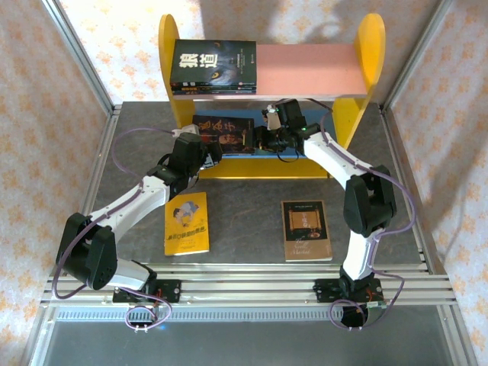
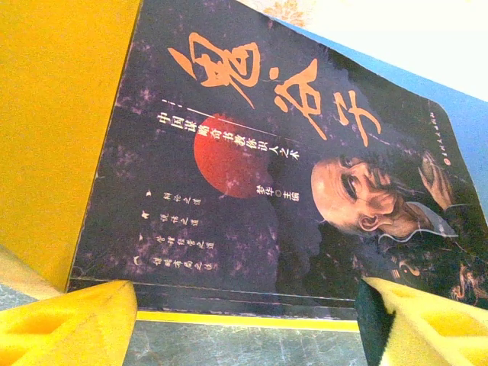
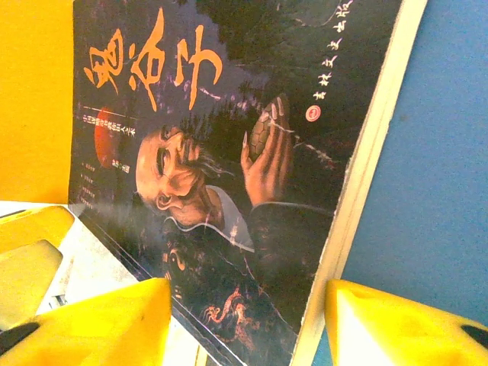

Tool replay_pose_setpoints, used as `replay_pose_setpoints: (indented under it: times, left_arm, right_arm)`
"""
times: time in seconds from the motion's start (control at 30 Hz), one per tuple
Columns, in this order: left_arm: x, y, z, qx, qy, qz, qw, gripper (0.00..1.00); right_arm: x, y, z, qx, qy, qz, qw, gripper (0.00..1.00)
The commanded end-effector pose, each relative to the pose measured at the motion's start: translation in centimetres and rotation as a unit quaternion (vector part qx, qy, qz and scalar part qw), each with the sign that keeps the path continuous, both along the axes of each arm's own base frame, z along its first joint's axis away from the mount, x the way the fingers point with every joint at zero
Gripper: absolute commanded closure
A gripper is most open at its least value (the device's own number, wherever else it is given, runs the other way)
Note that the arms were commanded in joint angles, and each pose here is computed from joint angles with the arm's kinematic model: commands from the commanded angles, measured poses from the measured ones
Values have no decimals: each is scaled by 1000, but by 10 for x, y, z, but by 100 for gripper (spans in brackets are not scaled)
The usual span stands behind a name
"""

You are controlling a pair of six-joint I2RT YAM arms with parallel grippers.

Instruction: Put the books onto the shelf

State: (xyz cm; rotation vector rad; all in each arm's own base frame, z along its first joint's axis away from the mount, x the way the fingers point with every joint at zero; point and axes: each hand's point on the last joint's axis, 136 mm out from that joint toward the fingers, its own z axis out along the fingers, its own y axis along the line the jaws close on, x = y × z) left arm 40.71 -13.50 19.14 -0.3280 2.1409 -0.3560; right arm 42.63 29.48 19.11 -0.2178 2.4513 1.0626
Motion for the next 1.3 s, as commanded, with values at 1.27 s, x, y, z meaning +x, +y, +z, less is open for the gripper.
replay_pose_setpoints:
  times: [1.27]
  left_arm:
    - [-4, -2, 4, 4, -11, 18, 1000, 24]
  right_arm:
    - [-9, 15, 17, 33, -17, 28, 999, 46]
